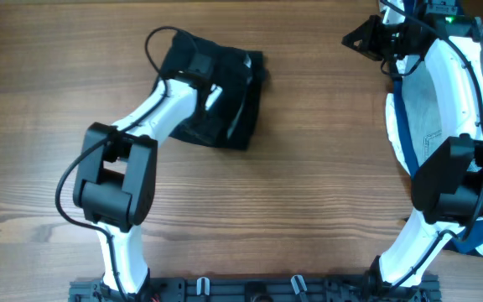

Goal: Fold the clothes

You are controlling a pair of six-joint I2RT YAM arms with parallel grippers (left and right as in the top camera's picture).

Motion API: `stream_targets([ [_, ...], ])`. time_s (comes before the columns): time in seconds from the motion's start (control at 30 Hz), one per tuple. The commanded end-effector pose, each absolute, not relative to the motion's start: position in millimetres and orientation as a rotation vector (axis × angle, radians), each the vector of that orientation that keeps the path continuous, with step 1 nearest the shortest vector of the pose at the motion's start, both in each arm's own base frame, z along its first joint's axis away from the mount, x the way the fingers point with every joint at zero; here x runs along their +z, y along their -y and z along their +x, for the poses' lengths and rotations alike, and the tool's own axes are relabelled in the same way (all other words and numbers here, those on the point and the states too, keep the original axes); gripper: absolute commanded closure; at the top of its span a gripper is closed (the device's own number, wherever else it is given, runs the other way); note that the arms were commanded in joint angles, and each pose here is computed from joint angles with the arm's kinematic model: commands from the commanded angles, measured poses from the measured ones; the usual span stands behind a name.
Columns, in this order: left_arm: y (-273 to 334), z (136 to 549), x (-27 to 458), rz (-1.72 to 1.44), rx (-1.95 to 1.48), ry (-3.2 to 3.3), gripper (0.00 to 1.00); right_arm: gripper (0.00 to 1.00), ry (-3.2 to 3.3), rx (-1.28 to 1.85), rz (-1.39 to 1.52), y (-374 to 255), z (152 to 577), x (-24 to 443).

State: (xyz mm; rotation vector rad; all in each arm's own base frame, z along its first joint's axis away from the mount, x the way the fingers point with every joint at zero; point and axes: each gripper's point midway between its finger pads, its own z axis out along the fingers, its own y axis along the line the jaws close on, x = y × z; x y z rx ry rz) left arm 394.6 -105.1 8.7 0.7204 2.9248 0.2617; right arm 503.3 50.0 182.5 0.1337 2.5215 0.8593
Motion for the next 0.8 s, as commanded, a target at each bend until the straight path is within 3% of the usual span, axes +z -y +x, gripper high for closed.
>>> stream_targets([
  [0.0,43.0,419.5,18.1,0.711,0.54,-2.873,0.0,0.88,-2.539,0.837,0.106,-53.0,503.4,174.7],
  [0.17,146.5,431.5,90.6,0.815,0.009,-2.648,0.0,0.87,-2.541,0.835,0.101,-55.7,503.4,174.6],
  [0.37,210.9,403.8,60.7,1.013,-0.118,-2.649,0.0,0.85,-2.548,0.84,0.09,-61.1,501.9,174.1],
  [0.5,195.3,406.0,34.7,0.824,-0.041,-2.775,0.0,0.84,-2.551,0.841,0.088,-62.1,501.2,173.7],
  [0.77,178.3,397.8,3.7,0.825,0.018,-2.878,0.03,0.84,-2.552,0.841,0.088,-62.2,501.1,173.7],
])
